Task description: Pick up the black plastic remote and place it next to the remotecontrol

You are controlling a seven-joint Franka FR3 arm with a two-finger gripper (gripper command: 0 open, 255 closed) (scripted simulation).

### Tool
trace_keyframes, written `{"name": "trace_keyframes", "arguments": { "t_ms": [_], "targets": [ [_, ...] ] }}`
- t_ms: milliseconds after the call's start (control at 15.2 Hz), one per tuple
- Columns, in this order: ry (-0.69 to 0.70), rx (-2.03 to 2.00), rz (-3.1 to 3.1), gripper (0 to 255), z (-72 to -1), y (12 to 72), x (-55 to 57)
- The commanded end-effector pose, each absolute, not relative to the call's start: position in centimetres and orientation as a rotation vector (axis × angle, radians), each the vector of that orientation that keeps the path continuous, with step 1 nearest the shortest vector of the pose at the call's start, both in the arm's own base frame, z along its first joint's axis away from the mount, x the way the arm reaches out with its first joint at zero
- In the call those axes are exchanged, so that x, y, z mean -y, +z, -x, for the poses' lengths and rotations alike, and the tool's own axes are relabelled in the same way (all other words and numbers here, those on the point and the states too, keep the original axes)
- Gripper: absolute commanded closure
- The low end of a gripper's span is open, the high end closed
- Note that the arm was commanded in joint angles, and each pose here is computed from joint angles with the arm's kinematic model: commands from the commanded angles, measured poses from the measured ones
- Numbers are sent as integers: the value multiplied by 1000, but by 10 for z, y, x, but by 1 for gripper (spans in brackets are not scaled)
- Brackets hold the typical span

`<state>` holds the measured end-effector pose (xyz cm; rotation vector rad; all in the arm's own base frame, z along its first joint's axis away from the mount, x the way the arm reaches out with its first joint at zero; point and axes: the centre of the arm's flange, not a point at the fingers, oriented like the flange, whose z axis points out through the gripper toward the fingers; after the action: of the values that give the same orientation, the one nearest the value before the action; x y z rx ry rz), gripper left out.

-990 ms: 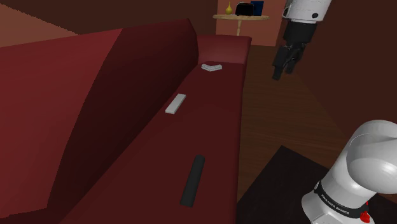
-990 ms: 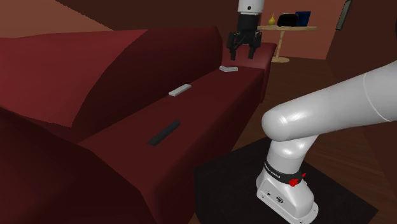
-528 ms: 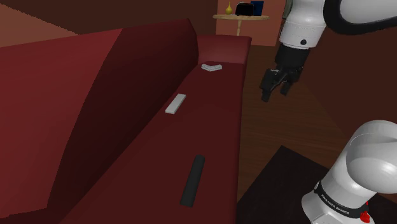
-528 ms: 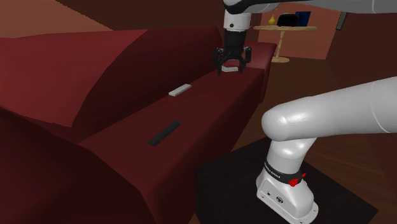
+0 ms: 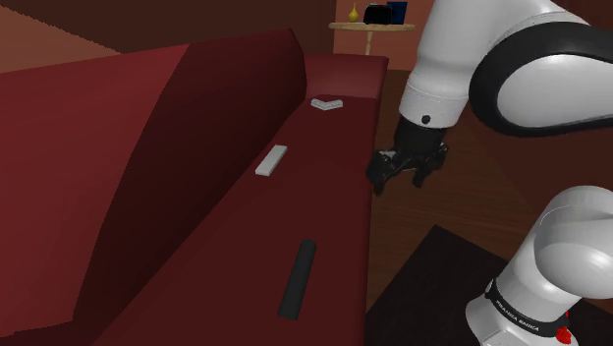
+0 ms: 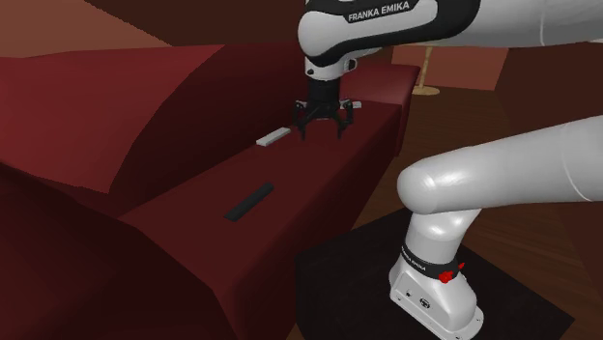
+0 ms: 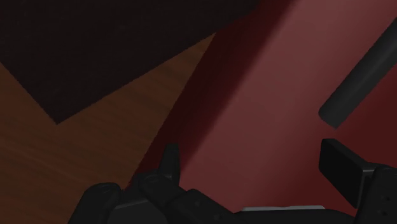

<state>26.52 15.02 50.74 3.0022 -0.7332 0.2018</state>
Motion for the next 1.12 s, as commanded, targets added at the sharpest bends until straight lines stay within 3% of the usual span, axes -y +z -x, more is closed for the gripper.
{"name": "trace_keyframes", "arguments": {
  "t_ms": [0,1056],
  "targets": [
    [217,824,-2972,0,-270,489,-175],
    [324,1442,-2651,0,-346,360,-339]
  ]
}}
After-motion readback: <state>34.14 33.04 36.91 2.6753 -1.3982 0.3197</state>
